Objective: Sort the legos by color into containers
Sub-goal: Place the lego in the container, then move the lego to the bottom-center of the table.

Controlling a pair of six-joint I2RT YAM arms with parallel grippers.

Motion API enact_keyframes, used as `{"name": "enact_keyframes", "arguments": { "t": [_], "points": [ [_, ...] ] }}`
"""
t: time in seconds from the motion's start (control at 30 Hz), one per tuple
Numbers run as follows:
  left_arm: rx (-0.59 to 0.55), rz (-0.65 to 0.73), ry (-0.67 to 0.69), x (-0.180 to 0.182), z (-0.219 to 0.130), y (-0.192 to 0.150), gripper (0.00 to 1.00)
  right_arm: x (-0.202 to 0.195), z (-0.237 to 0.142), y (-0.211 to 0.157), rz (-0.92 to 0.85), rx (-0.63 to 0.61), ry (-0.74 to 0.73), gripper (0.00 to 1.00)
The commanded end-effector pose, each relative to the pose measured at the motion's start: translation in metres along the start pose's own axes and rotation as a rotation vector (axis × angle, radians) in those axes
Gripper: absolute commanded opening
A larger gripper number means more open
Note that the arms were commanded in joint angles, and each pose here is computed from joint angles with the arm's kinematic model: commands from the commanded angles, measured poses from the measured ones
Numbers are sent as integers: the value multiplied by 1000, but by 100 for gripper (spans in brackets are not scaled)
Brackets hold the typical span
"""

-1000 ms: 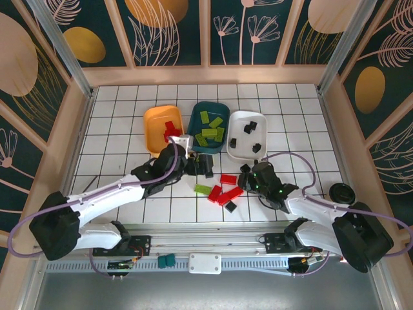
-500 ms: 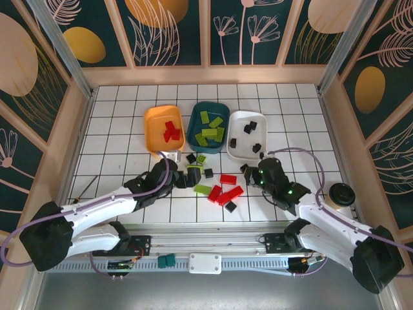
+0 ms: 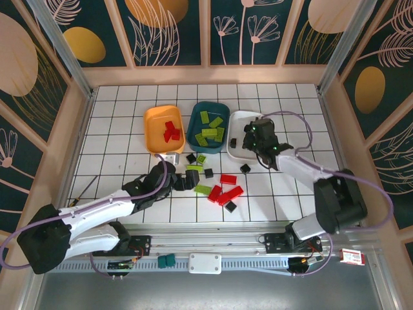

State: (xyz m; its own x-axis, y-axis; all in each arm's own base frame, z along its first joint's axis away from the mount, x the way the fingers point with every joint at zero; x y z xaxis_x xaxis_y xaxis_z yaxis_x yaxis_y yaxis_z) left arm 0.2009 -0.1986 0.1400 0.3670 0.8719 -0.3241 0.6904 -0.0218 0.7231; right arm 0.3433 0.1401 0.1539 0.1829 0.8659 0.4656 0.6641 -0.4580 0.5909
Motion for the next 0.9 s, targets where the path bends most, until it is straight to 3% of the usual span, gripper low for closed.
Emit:
{"name": "enact_keyframes", "arguments": {
  "t": [0.0,0.07,0.13,0.23,0.37,0.5,0.87],
  "points": [
    [16,-11,-15,2,-4,-9,99,15,19,15,-19,-15,42,15],
    [21,-5,-23,2,-4,-11,99,15,29,14,-19,4,33,28],
    [35,8,-34,1,-4,-12,98,17,35,14,-16,15,28,49],
    [60,52,-51,-9,-2,-13,95,20,31,16,-7,9,46,61],
    [110,178,-46,-36,4,-16,95,21,16,16,1,-10,72,65],
    [184,280,-47,-58,20,-31,87,12,4,9,7,-15,67,65],
    [239,404,54,-74,56,-41,77,-3,-22,-4,25,-26,89,66]
  ]
}}
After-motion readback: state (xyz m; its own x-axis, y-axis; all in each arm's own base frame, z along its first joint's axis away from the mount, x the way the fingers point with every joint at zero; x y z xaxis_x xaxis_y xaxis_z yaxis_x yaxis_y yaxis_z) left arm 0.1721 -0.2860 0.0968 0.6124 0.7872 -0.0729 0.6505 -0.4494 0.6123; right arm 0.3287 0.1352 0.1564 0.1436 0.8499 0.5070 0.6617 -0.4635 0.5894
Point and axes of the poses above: each hand's point on the last joint's axis, 136 mm out from that joint toward the fingers, its own z axis out along the fingers, its own x axis along the line the jaws close on, y = z × x, the point moved 6 cm from there along -z, back along the fingers, and after that the axes turned 13 degrees about z, right-handed, at the moved point
